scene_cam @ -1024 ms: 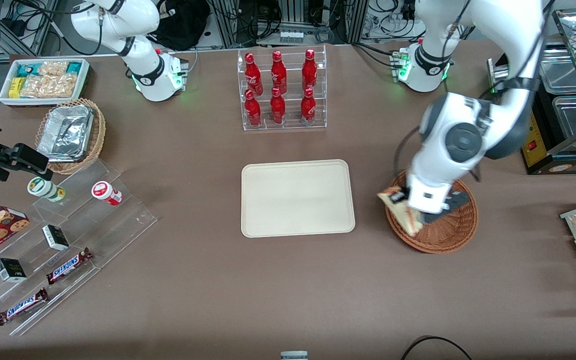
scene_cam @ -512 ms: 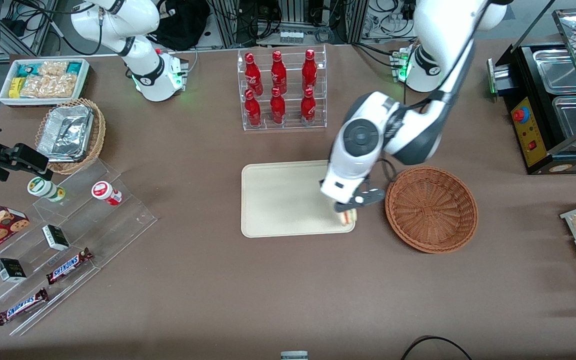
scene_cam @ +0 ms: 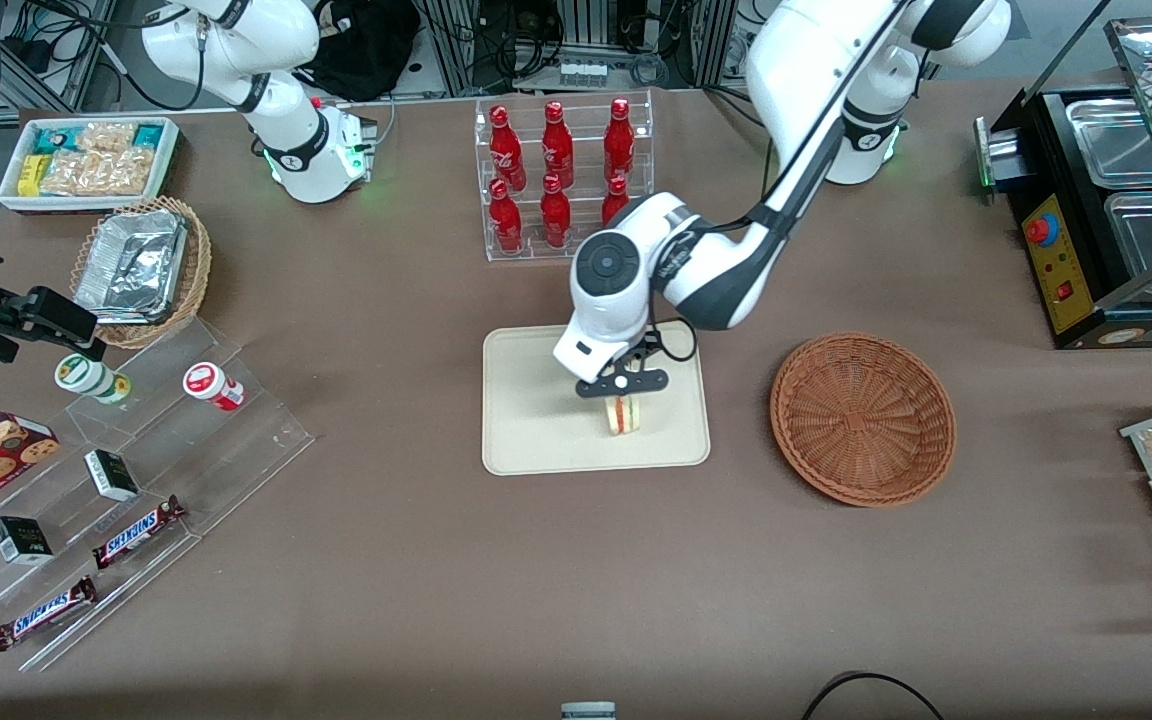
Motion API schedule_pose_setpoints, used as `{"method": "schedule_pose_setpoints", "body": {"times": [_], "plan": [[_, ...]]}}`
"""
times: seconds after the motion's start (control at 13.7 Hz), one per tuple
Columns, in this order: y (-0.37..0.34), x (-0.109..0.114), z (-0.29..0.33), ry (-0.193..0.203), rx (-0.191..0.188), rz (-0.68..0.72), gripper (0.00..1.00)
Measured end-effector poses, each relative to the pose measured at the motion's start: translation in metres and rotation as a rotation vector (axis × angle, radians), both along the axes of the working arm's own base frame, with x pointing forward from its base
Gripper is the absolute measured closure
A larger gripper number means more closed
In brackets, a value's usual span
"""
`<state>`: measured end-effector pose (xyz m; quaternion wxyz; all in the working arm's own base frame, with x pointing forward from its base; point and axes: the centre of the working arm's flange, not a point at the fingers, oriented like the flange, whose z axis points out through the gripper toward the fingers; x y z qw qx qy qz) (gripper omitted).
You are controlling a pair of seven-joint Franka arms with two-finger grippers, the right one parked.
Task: Place sandwich from basket to tray
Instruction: 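Lift the sandwich and carry it over the cream tray, then lower the sandwich onto the tray and open the left gripper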
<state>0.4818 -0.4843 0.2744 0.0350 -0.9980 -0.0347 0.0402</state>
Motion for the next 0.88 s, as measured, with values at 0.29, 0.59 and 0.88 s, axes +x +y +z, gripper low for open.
{"method": "schedule_pose_setpoints", "body": {"times": [0.29,0.59,0.88], "plan": [[-0.014,-0.012,-0.018,0.0,-0.001,-0.032,0.82],[-0.027,-0.023,-0.033,-0.008,-0.009,-0.06,0.79],[-0.032,-0.026,-0.036,-0.014,-0.011,-0.069,0.4]]}}
